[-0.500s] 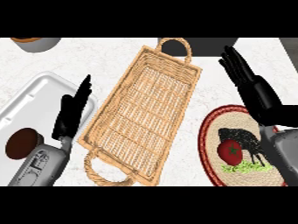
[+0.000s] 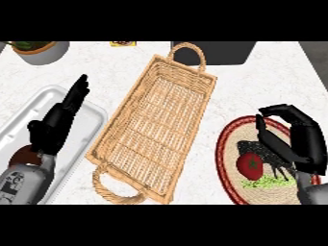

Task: Pick the tomato from the placemat and place it in the basket

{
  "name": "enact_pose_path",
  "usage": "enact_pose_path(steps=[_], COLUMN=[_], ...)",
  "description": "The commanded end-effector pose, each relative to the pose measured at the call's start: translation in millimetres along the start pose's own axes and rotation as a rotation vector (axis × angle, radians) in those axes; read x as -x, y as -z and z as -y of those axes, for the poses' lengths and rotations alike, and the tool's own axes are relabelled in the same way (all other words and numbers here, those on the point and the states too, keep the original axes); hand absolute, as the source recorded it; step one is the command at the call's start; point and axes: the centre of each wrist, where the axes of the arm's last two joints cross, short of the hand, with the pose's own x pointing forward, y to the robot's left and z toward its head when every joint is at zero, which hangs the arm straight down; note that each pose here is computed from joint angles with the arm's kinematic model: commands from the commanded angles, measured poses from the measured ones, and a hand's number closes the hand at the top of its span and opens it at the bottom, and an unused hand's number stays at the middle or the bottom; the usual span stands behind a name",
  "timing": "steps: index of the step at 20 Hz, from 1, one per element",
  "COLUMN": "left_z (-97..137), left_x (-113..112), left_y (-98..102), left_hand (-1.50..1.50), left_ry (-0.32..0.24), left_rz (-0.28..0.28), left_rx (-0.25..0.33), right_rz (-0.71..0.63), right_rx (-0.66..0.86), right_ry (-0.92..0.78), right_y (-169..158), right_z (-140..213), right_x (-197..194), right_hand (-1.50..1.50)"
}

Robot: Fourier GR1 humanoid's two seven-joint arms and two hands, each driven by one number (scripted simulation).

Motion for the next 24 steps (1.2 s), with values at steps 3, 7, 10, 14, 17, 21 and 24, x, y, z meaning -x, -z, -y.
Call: enact_pose_path(steps=[3, 7, 10, 14, 17, 21, 24], left_z=[-11, -17, -23, -21, -28, -18, -22], left_x=[-10, -5, -3, -4, -3, -5, -6], left_y=[-6, -7, -12, -11, -12, -11, -12], left_hand=[0.00, 0.00, 0.00, 0.00, 0.00, 0.00, 0.00], left_ry=[-0.019, -0.007, 0.003, 0.019, 0.012, 0.002, 0.012], left_rz=[0.058, 0.081, 0.061, 0.063, 0.061, 0.064, 0.056], left_rx=[0.071, 0.069, 0.049, 0.048, 0.037, 0.057, 0.042], right_rz=[0.013, -0.116, -0.165, -0.270, -0.442, -0.605, -0.688], right_rx=[0.257, 0.359, 0.424, 0.415, 0.267, 0.096, 0.001], right_ry=[-0.189, -0.348, -0.520, -0.693, -0.828, -0.839, -0.855], right_y=[-40, -50, -41, -33, -46, -44, -40], right_z=[-79, -80, -39, 9, 25, 11, 2], right_x=[13, 26, 40, 43, 52, 30, 1], right_hand=[-1.50, -1.50, -1.50, -1.50, -1.50, -1.50, -1.50])
